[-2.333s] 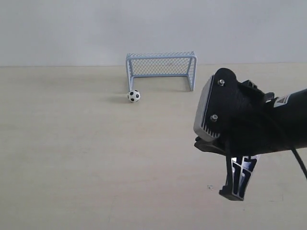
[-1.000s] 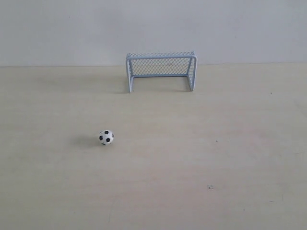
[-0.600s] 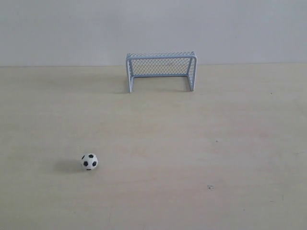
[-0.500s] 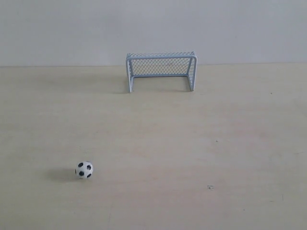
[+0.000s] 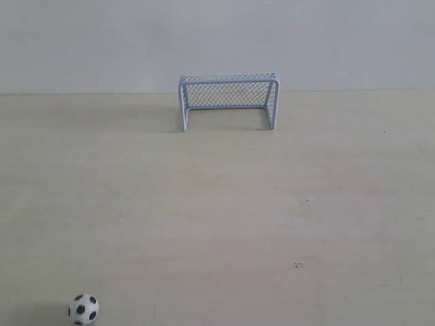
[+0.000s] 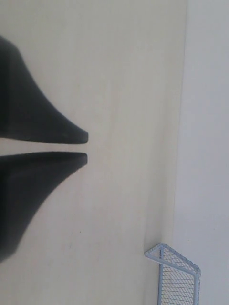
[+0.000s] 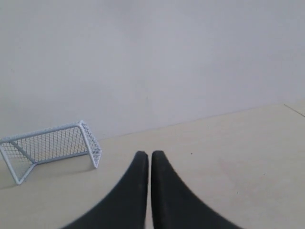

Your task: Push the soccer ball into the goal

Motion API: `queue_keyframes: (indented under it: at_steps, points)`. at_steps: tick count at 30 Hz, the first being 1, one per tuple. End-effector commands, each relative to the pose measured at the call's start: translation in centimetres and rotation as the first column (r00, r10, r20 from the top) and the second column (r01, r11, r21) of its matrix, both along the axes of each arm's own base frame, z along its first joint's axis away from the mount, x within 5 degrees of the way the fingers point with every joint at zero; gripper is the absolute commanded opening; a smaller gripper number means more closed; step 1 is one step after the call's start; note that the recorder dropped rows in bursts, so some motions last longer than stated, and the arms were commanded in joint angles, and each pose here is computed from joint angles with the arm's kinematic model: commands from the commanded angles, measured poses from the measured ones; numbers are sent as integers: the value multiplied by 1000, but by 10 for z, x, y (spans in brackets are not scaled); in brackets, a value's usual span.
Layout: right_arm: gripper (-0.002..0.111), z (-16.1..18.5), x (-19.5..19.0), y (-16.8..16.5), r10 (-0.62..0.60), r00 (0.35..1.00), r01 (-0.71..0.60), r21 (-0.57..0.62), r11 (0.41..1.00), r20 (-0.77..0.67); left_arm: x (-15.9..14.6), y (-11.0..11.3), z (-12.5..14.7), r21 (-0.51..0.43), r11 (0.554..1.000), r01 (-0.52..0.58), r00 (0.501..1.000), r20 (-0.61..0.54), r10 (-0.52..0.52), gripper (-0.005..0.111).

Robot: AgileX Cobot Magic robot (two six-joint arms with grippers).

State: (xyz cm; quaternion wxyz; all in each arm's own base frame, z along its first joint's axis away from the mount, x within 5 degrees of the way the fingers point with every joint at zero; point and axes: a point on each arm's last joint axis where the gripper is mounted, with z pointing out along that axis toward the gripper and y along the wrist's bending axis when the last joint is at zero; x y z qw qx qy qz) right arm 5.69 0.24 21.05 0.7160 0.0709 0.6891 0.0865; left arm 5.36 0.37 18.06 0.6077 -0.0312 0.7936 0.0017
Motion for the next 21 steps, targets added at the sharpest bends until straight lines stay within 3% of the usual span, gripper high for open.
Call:
queue_keyframes:
  at_steps: [1,16,21]
  points:
    - [0,-4,0,2,20,999,-21,-39,999,-32,0,0,2,-4,1000,-2,1000,15,2,6]
    - [0,-8,-1,5,50,997,-52,-37,998,-67,0,0,2,-4,1000,-2,1000,15,2,6]
    - [0,-15,-1,5,49,988,-69,-134,989,-146,0,0,2,-4,1000,-2,1000,15,2,6]
